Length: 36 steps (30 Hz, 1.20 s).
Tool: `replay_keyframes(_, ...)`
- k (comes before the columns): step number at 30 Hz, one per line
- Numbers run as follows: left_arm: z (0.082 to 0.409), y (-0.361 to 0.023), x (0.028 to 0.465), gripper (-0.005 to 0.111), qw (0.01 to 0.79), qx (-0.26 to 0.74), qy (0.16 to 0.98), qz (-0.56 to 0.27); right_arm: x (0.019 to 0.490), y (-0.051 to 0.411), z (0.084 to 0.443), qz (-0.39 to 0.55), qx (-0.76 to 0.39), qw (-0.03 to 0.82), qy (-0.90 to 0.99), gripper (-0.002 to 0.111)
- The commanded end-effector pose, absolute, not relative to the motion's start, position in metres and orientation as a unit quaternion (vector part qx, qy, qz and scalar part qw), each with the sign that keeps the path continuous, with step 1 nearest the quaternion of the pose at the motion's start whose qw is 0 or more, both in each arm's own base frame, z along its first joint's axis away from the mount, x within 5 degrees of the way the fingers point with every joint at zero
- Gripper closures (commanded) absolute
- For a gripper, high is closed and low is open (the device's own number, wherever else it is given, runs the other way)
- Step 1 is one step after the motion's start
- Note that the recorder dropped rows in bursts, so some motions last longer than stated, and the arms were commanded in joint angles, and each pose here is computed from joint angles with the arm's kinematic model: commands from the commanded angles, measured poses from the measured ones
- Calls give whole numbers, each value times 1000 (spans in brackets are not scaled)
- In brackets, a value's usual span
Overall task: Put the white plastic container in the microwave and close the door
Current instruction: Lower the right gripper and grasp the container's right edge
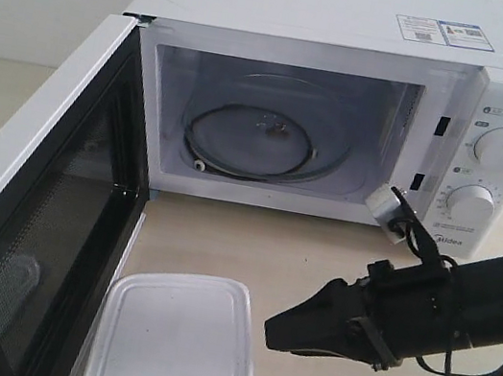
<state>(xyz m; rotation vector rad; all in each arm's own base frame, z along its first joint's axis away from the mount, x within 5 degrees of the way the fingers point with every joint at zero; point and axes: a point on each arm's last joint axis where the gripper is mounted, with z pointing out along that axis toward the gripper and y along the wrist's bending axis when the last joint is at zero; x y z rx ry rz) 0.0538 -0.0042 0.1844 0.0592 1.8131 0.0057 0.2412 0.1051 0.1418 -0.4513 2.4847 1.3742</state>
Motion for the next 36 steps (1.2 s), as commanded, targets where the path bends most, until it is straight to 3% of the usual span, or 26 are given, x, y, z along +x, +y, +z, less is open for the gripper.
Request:
replay_keyframes(1,183,-4,54,103,616,21,787,1,250,108,131,494,-155,130,846,58)
replay_keyframes(8,183,-4,54,103,616,21,787,1,251,110,107,512,-162,110,836,58)
replay_keyframes(18,183,-4,54,103,616,21,787,1,248,125,109,532,-166,110,823,58)
replay_keyframes(26,183,-4,54,103,616,21,787,1,252,150,100,463,-178,126,859,58)
replay_keyframes(36,183,-4,54,103,616,21,787,1,252,150,101,466,-173,125,859,59)
